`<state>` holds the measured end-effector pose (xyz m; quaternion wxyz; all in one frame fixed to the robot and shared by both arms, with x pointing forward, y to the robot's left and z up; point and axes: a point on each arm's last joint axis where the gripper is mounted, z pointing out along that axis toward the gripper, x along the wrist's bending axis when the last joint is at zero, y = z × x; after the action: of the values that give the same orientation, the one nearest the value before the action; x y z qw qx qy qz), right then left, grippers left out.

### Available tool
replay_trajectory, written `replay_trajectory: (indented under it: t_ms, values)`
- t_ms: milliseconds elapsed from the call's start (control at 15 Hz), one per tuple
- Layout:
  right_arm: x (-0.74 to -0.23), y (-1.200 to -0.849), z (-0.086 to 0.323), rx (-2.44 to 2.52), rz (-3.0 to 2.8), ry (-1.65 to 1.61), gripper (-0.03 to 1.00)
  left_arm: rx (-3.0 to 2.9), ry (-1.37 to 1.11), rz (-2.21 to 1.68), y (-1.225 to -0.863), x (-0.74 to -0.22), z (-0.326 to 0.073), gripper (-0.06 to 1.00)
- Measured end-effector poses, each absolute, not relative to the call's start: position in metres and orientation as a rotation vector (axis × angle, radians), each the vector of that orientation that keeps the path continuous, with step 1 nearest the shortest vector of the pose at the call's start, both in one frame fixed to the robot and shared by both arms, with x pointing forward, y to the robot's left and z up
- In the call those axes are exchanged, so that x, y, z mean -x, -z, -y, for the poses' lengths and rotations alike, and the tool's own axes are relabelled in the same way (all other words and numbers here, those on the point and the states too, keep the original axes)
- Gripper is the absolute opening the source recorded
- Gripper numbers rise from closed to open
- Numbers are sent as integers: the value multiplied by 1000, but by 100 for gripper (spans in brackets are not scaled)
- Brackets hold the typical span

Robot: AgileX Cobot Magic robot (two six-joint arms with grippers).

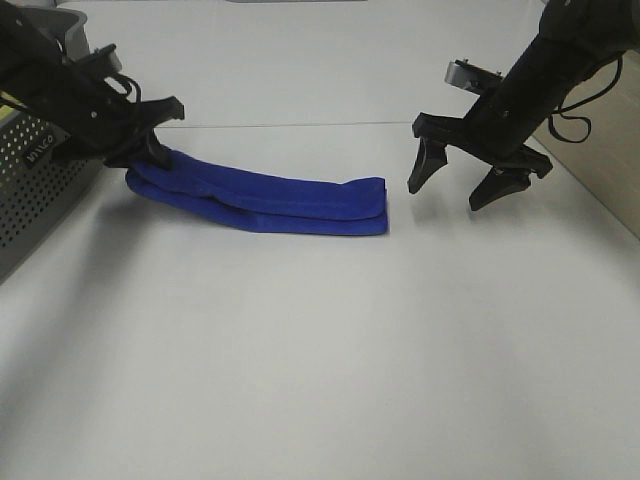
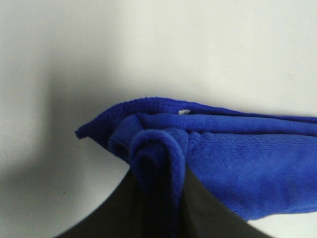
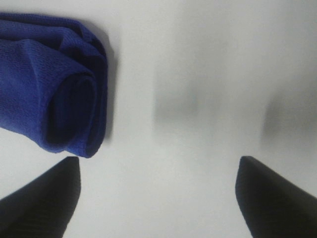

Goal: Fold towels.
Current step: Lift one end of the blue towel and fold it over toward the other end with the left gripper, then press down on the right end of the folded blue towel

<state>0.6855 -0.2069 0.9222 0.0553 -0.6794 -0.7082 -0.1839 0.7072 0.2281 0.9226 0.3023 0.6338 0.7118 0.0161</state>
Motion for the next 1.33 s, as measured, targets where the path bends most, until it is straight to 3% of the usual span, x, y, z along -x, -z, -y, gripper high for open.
replay_trajectory:
  t_ms: [333,467,800,933,1067,1333]
  values:
    - [-684,-922,206,2051,2139,543,80,-1709,15,-1795,-961,-703,-185,11]
    - [-683,-922,206,2047,2134,536,80,-1736,16,-1698,-973,-699,-141,11]
    - [-681,-922,206,2033,2125,513,80,-1707,99,-1699,-954,-705,-85,12]
    - [-681,-922,206,2031,2124,510,80,-1687,139,-1724,-939,-709,-67,28]
    - [-678,-922,204,2015,2102,495,80,-1649,209,-1712,-935,-707,-45,55]
    - [-676,-925,204,1998,2098,472,80,-1588,256,-1680,-946,-704,-28,61]
